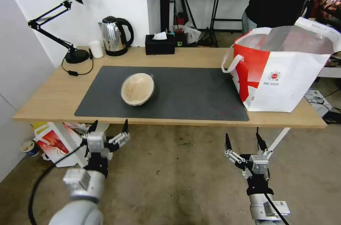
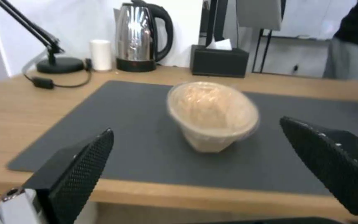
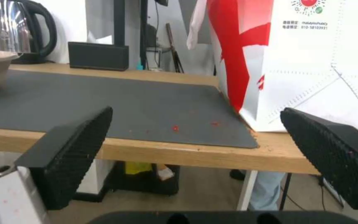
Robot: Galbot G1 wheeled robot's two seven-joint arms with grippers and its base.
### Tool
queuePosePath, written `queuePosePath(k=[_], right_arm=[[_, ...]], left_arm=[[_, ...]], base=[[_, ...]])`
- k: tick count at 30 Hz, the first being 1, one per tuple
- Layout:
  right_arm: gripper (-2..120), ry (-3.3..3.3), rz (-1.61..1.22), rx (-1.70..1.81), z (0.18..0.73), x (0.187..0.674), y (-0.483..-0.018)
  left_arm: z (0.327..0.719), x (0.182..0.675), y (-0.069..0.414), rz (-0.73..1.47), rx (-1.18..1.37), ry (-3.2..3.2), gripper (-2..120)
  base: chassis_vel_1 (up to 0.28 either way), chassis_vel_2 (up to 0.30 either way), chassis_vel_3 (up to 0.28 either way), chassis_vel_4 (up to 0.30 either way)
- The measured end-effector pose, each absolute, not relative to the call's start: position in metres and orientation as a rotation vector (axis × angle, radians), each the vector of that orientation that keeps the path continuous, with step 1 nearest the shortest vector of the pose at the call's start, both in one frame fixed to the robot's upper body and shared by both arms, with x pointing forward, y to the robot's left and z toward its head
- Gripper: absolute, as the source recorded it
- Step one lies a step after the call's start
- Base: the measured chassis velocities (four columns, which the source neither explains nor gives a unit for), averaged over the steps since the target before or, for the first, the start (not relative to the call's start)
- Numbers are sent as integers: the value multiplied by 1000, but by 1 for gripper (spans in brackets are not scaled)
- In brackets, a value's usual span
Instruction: Pick up the trash from the table and place it into the takeout bag.
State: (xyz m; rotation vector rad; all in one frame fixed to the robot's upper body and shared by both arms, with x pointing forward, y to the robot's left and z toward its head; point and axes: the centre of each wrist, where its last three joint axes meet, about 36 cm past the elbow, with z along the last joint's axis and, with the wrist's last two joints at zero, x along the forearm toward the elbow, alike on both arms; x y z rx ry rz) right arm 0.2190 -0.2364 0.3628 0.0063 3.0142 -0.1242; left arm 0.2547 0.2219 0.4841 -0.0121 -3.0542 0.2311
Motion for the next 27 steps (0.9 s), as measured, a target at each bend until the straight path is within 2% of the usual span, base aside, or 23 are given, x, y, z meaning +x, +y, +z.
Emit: queuePosePath(k=[6,16,21,22,24,25,27], right_arm=[[100,3014,-124,6,363,219,-236],[100,3014,-124,6,363,219,-236],[100,3014,-124,6,363,219,-236],[100,3014,-124,6,363,219,-236],[100,3014,-124,6,363,219,-236],[100,3014,-124,6,363,219,-236],[100,3014,-124,6,363,219,-236]], left_arm=[[495,258,222,334,-28,-3055,100],[508,251,224,375,-37,-3102,100],[522,245,226,488,-57,-3090,100],[523,245,226,527,-57,-3070,100],[527,249,227,751,-30,-2948,100],[527,249,227,751,-30,-2948,100],[529,252,227,921,-31,-2854,100]], base=[[0,0,0,0],[0,0,0,0],[0,0,0,0],[0,0,0,0],[0,0,0,0],[0,0,0,0],[0,0,0,0]])
